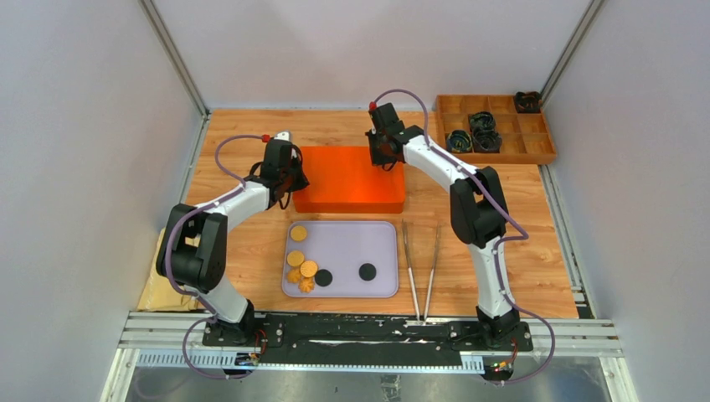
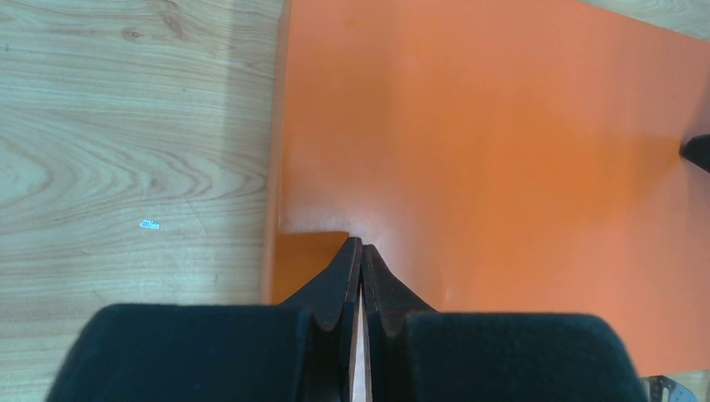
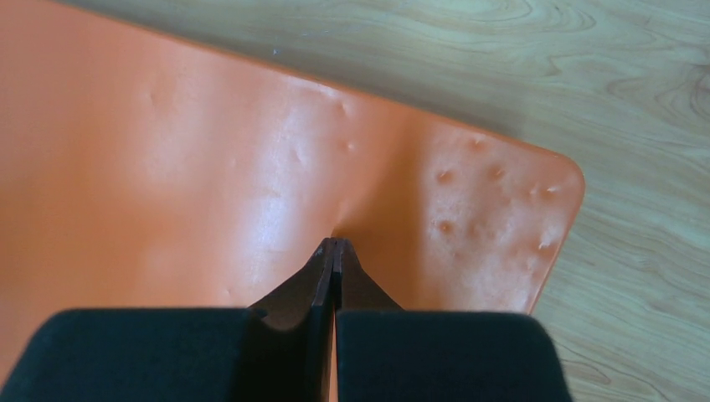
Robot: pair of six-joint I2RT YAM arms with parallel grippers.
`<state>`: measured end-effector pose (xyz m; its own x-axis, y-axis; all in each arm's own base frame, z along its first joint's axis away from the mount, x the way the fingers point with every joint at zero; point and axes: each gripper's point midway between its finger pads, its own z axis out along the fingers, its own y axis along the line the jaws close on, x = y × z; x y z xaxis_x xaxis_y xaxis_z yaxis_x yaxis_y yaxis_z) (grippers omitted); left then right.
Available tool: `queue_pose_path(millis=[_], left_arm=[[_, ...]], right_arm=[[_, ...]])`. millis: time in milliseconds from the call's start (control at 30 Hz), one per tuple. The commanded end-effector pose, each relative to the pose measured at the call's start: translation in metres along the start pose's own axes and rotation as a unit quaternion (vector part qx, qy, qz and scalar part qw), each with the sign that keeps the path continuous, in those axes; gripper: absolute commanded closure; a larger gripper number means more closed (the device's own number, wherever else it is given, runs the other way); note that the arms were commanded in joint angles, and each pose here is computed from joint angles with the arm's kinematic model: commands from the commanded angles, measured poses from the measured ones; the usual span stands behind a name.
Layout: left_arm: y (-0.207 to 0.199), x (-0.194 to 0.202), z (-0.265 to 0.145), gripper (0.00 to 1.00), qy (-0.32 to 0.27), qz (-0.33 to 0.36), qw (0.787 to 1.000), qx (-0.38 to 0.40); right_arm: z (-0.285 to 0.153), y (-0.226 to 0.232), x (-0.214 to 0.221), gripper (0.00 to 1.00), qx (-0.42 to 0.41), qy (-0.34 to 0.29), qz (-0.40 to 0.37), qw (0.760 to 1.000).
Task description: Pack the cookies
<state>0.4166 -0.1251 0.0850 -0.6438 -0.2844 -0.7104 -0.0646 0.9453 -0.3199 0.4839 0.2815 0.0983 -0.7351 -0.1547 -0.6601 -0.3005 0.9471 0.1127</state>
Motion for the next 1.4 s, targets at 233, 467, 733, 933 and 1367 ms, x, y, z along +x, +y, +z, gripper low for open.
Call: queue_pose_path(millis=[233,467,733,933,1367], left_arm=[[0.02,-0.02,-0.08,0.9,-0.018,0.003,0.998,-0.059],[0.046,-0.026,-0.09,0.89,-0.016,-0.009,0.992,-0.126],[0.085,-0.021,-0.017,0.92,0.051,-0.059,0.984,-0.162],[0.074,-0.021,0.025,0.92,0.075,-0.065,0.986,-0.133],[-0.019,0.012,0.046,0.91,0.111,-0.019,0.994,-0.001]], right_arm=[[-0.069,-0.017,0.031,1.0,0.013,0.02,-0.017,1.0],[-0.111,-0.06,0.052,1.0,0.084,0.008,0.015,0.996],[-0.086,-0.103,0.041,1.0,0.113,0.022,0.066,0.991],[-0.041,-0.115,0.048,1.0,0.099,0.067,0.092,0.989],[-0.02,-0.093,0.084,1.0,0.035,0.117,0.107,0.987]])
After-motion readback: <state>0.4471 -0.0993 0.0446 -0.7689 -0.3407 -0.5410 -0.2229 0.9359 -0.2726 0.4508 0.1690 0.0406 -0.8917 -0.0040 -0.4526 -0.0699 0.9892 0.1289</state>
